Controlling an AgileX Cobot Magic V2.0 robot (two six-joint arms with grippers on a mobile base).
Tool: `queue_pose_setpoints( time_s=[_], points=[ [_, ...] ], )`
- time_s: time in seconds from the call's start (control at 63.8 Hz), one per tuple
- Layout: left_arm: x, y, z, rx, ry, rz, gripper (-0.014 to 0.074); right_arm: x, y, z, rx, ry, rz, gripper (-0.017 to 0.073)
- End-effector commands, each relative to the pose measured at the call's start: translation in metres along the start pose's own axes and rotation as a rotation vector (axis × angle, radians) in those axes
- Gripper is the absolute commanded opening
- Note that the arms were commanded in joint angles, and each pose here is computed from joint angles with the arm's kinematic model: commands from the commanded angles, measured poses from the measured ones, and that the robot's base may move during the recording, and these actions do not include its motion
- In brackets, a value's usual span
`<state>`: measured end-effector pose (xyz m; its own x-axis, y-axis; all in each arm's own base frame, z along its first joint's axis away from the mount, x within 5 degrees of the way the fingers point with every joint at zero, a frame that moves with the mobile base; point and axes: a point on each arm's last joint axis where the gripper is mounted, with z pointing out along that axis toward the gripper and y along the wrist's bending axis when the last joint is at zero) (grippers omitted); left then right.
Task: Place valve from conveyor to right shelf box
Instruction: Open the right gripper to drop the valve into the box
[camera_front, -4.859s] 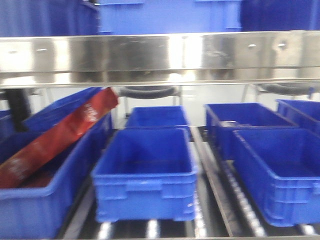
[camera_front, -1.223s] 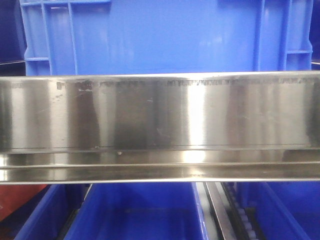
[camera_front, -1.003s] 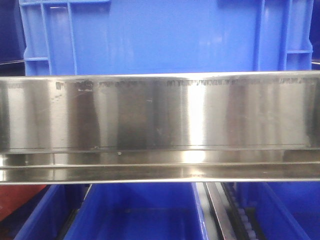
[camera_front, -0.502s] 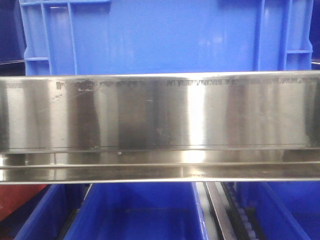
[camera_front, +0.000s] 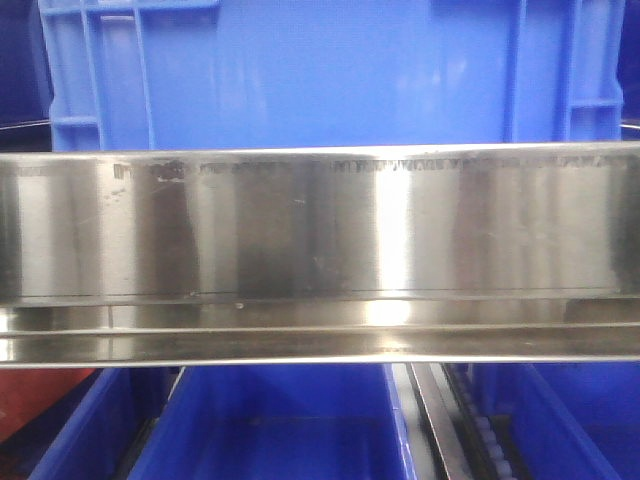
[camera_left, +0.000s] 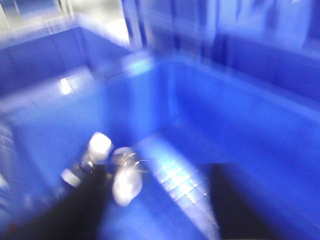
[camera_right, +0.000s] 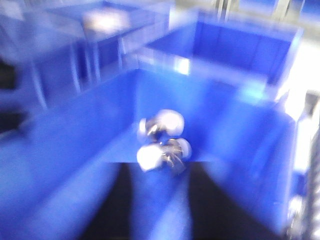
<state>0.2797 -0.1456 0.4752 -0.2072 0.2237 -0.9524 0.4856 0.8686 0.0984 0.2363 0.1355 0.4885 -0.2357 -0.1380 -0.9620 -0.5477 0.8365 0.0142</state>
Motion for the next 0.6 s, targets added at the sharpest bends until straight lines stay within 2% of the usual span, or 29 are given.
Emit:
queue_pose_setpoints(
  time_s=[0.0,0.031,0.141,0.266,0.392,0.58],
  points=[
    [-0.011,0.002,-0.037,-0.018,-0.024,0.022,-0.0071,-0.008,0.002,-0.032,0.005,-0.064,-0.017,-0.0165],
    [-0.013,0.003,-0.048,-0.026,-0.025,0.030,-0.0111,-0.007,0.003,-0.040,0.005,-0.075,-0.018,-0.0160],
    [-0.009,0.006,-0.079,-0.059,0.006,0.050,-0.0111,0.001,0.005,-0.067,0.018,-0.110,-0.033,-0.0158],
    [0.009,0.005,-0.112,-0.068,-0.029,0.011,-0.0111,0.022,0.005,-0.093,0.040,-0.158,-0.051,-0.0158],
    [0.039,0.001,-0.147,-0.069,-0.125,0.000,-0.0111,0.054,0.007,-0.115,0.049,-0.209,-0.049,-0.0158],
    [0.109,-0.008,-0.176,-0.062,-0.239,0.000,-0.0111,0.114,0.009,-0.140,0.055,-0.225,-0.047,-0.0158]
  ],
)
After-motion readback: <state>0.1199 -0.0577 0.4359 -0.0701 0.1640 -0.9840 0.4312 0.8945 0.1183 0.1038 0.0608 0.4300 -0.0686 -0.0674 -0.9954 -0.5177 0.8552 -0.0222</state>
